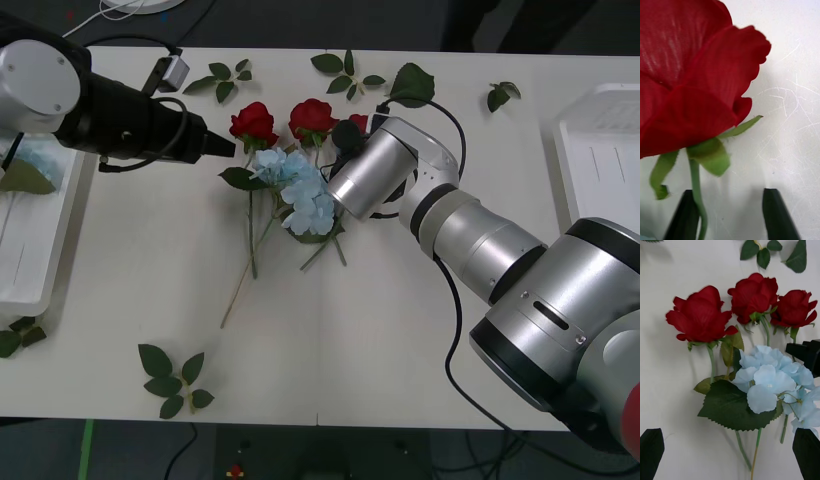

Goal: Place the red flowers into the right box and the blue flowers into the left box. If a person shows an open palm, hand one flower to the person first, then continue sorting.

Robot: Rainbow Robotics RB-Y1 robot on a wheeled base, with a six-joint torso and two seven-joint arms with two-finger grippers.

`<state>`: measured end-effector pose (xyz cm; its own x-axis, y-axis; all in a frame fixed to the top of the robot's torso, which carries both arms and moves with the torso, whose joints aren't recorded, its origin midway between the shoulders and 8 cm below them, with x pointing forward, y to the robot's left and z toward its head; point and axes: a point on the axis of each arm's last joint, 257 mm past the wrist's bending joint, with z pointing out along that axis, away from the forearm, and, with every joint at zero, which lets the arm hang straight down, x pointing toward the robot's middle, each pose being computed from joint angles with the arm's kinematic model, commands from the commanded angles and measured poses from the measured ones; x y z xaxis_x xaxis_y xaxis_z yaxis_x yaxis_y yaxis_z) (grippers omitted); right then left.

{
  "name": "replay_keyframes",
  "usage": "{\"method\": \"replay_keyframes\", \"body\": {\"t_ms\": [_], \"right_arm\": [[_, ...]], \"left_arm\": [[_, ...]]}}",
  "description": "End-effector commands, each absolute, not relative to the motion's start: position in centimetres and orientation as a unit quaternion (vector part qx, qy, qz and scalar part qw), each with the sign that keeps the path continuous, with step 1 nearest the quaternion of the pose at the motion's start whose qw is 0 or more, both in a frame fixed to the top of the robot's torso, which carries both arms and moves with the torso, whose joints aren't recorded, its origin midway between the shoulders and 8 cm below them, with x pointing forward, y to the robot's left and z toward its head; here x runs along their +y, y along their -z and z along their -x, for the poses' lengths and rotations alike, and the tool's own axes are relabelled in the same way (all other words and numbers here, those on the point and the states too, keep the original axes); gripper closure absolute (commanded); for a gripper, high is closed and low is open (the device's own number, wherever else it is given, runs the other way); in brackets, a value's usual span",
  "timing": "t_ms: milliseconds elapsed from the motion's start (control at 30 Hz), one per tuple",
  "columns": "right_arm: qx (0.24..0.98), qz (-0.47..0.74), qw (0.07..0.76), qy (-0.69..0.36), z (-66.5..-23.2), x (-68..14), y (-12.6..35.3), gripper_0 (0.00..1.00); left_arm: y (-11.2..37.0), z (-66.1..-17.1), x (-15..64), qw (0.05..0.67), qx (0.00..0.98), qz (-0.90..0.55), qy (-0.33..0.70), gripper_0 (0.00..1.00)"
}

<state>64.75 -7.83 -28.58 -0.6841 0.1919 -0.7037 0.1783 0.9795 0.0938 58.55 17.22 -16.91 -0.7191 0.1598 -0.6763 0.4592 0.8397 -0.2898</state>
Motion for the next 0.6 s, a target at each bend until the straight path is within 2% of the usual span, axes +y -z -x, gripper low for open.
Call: {"method": "replay_keyframes", "body": {"t_ms": [33, 600], "right_arm": [[0.908, -0.086, 0.409, -0.032, -65.6, -4.0, 25.5, 1.00], [0.903, -0.072, 0.422, -0.035, -66.4, -4.2, 24.2, 1.00]], "left_arm": [[16.4, -58.8, 13.3, 0.339, 0.894, -0.186, 0.225, 0.00], [20.7, -58.5, 14.1, 0.324, 0.910, -0.197, 0.166, 0.00]]}}
